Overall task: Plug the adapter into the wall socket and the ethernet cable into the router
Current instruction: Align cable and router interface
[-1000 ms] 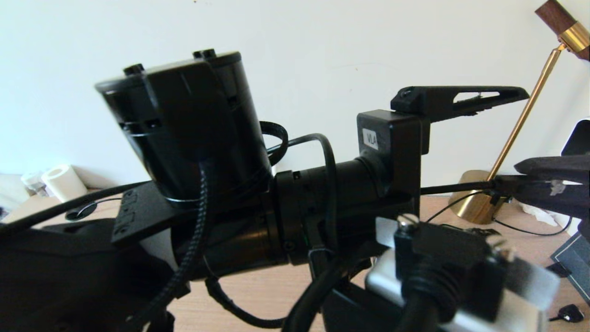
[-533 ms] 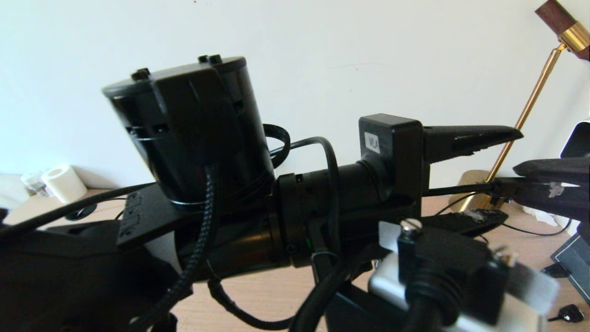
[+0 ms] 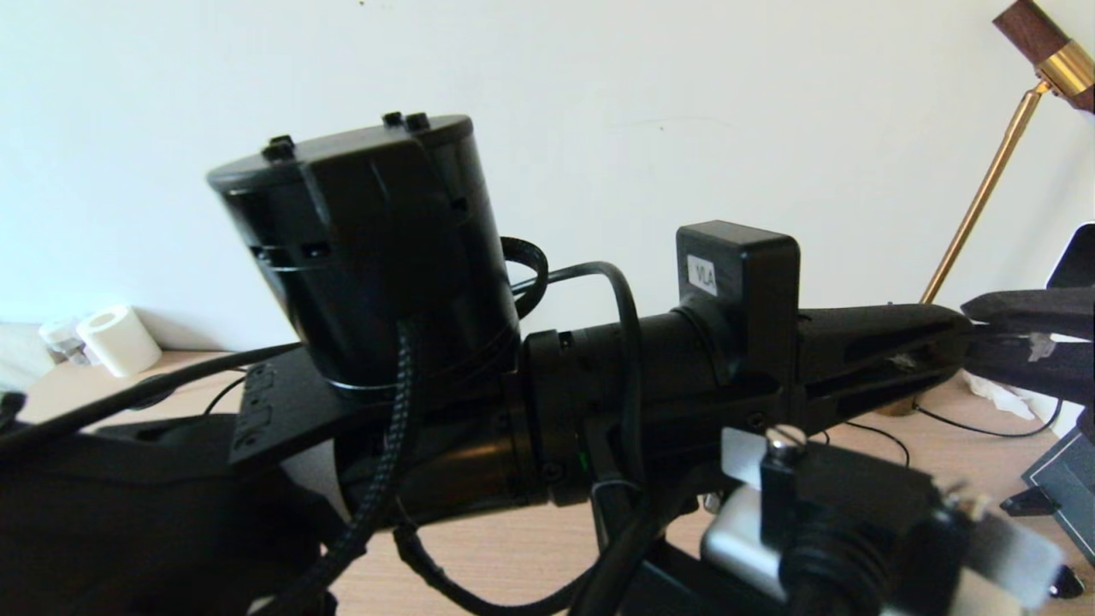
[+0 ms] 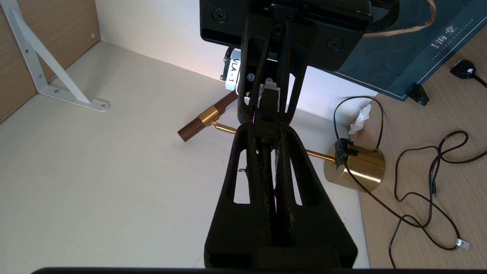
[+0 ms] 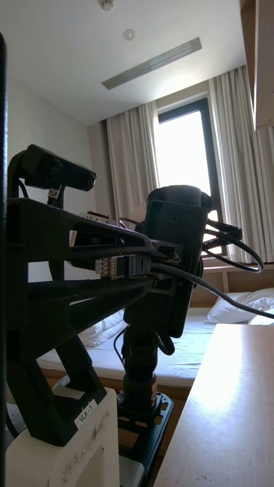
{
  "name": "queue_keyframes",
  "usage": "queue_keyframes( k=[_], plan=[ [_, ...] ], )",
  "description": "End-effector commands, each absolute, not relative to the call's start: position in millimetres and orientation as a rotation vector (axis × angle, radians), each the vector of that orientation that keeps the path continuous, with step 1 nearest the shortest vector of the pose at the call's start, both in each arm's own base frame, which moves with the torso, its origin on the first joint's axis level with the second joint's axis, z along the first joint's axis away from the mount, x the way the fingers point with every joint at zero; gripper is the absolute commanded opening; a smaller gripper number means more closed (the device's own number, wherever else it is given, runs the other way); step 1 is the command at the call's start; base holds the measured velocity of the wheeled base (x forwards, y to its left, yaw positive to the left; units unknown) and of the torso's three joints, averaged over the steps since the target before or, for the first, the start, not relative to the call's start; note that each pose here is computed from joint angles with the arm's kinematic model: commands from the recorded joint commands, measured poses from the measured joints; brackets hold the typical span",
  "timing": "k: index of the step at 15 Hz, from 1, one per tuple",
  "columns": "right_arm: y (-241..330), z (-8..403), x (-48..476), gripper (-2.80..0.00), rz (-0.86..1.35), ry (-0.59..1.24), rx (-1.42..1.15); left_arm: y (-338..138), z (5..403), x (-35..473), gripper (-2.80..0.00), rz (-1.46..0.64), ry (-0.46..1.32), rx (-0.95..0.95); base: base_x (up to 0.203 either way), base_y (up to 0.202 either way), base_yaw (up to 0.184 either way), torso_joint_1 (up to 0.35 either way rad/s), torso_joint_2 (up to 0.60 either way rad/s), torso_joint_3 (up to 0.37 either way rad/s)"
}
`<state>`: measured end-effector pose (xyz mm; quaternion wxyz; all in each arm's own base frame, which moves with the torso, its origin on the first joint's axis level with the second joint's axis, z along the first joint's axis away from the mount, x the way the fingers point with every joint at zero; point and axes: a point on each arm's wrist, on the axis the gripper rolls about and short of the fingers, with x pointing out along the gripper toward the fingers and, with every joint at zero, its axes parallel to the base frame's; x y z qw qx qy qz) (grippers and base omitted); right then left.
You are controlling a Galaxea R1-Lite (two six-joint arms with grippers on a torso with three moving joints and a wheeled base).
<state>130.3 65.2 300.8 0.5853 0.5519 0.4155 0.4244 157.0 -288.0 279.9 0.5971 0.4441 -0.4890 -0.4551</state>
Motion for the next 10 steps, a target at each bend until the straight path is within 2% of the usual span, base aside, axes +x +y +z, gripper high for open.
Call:
queue_keyframes(
  k=[1,2,3,8,10],
  plan=[
    [65.7,300.0,131.7,-2.8,0.986,0.981,1.294,-288.7,279.8,157.2,-2.8,-1.053,-1.144,1.034,0.0,0.0,0.0,0.0,0.0,0.0],
    [66.0,299.3,132.4,-2.8,0.986,0.981,1.291,-288.5,279.7,157.1,-2.8,-1.054,-1.143,1.034,0.0,0.0,0.0,0.0,0.0,0.0],
    [66.1,299.4,132.4,0.0,0.987,0.98,1.291,-288.2,280.0,157.0,-2.8,-1.053,-1.144,1.034,0.0,0.0,0.0,0.0,0.0,0.0],
    [60.8,299.6,132.3,0.0,0.958,0.939,1.302,-279.9,288.2,152.2,-2.8,-1.075,-1.106,0.957,0.0,0.0,0.0,0.0,0.0,0.0],
    [51.7,303.0,120.9,0.0,0.926,0.803,1.287,-266.8,293.1,146.6,-2.8,-1.113,-0.992,0.824,0.0,0.0,0.0,0.0,0.0,0.0]
  ],
)
